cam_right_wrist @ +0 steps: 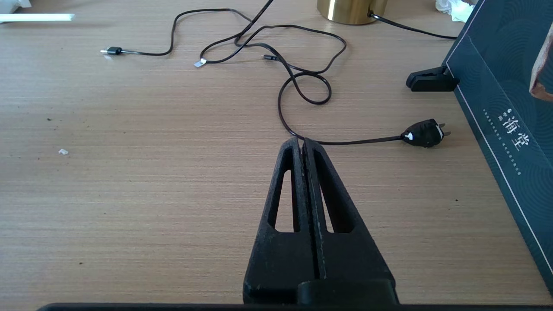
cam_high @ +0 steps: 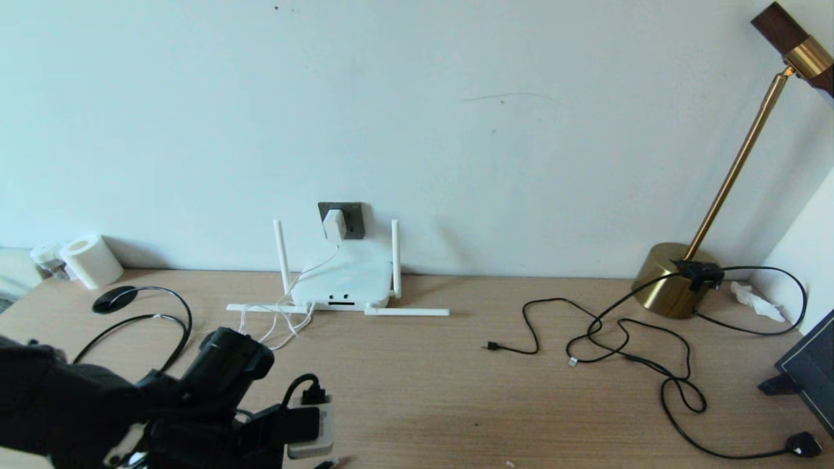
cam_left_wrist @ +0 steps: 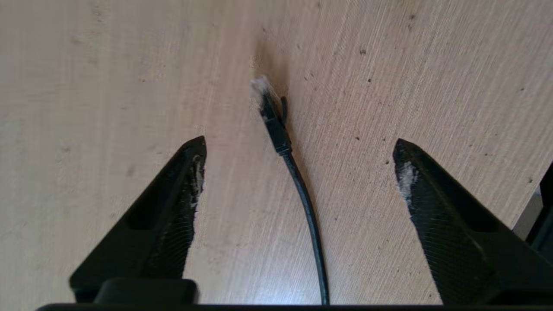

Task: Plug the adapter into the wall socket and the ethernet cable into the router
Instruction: Pick up cable

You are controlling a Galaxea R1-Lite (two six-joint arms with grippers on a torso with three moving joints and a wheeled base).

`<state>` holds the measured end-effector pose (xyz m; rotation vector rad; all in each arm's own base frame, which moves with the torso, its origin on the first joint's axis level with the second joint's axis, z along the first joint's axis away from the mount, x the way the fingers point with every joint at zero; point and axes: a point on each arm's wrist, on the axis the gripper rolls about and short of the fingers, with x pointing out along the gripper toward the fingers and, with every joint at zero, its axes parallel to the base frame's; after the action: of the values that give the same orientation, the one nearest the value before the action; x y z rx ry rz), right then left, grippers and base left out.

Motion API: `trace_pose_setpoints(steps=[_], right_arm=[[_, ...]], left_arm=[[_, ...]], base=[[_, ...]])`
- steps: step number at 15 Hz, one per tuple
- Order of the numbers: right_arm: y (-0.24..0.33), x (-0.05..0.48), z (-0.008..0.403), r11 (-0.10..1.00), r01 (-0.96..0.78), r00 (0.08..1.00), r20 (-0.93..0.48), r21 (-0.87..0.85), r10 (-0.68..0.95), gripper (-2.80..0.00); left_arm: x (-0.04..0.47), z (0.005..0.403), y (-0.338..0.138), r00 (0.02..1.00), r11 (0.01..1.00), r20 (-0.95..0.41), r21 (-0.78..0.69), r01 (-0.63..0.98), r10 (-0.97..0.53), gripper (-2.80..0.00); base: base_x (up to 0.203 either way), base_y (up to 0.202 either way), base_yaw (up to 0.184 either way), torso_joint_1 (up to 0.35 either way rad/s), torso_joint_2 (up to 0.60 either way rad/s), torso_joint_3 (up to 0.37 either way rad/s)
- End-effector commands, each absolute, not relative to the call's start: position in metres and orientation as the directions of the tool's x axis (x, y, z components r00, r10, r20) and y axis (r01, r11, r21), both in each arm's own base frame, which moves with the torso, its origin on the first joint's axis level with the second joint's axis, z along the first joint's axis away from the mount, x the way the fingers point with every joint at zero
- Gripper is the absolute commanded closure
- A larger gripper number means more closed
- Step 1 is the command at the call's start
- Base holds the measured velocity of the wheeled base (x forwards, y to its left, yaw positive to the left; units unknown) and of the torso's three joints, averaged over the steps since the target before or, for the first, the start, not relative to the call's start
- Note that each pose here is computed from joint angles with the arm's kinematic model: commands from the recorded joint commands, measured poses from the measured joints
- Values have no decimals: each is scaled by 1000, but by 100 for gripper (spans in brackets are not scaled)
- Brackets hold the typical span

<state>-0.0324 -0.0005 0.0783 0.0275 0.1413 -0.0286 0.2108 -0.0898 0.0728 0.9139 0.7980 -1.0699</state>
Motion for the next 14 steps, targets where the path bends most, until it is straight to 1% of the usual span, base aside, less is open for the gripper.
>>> trace_pose_setpoints(steps=[1,10,11,14], right_arm=[[-1,-32,78,999,31,989,-144,25,-28,0],[-1,-32,78,999,31,989,-144,25,-27,0],[-1,-32,78,999,30,989,-144,25,-26,0],[-1,-32,78,999,30,989,-142,25,-26,0]], left_arm=[[216,62,-92,254,199,-899,192,961,-356,-280],[215,50,-89,211,165,-920,163,973,-330,-280],[214,50,-89,209,165,-921,162,973,-329,0],[213,49,-89,207,165,-921,160,973,-329,0]], base=[[0,0,0,0,0,0],[0,0,0,0,0,0],[0,0,0,0,0,0],[0,0,0,0,0,0]])
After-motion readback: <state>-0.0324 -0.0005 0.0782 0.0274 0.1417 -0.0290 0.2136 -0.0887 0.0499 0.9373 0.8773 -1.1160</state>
